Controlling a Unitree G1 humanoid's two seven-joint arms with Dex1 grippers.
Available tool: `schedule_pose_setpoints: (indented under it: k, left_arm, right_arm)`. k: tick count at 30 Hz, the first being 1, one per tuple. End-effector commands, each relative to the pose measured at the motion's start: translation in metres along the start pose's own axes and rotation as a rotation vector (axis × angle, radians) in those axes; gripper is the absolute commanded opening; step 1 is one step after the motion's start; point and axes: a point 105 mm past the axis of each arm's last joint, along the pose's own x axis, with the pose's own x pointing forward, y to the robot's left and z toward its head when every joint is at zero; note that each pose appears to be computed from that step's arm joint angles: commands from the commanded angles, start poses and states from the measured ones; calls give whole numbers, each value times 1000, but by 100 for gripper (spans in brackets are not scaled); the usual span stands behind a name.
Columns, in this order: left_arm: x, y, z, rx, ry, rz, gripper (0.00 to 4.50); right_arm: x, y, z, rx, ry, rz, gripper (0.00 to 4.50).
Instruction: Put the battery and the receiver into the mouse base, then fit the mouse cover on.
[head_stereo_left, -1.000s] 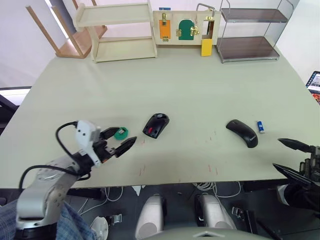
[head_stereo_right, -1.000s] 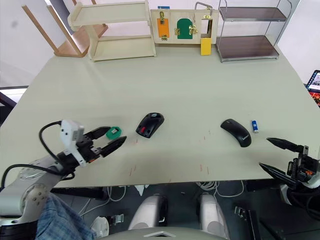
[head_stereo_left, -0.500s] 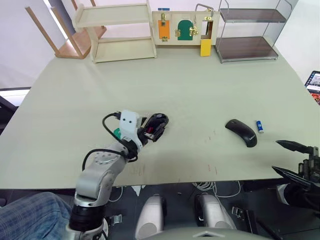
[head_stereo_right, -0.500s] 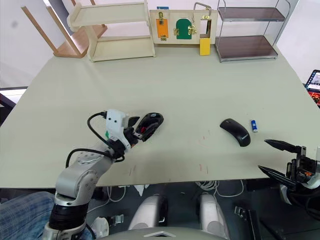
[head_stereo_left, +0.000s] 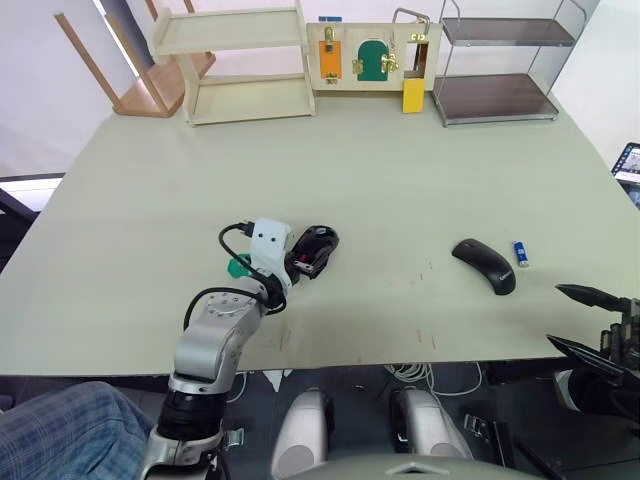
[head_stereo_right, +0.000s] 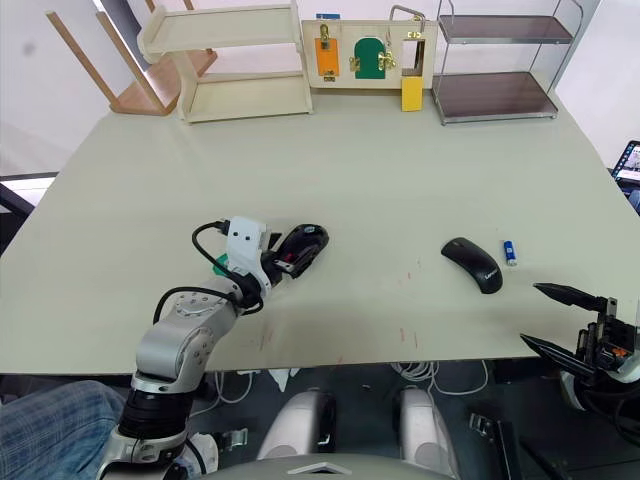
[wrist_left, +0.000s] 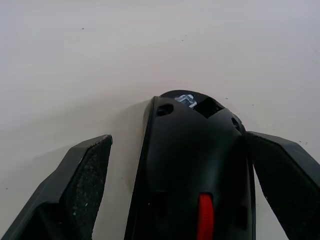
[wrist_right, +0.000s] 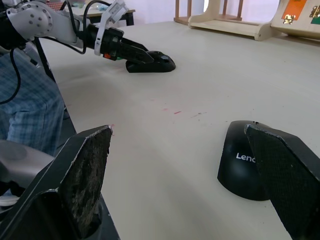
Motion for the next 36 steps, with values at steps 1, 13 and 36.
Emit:
schedule_pose_setpoints:
  k: [1,13,36]
  left_arm:
    - [5,-2,0,14,5,-13,450]
    - [9,-4,8,14,-40,-3,450]
    - [13,-13,-9,-36,34,8,330]
  right_arm:
    - [-5,-3,9,-43,-12,-10,446]
    - [-8,-1,8,-48,-9,-23,446]
    - [-8,-6,9,-62,-6,-25,450]
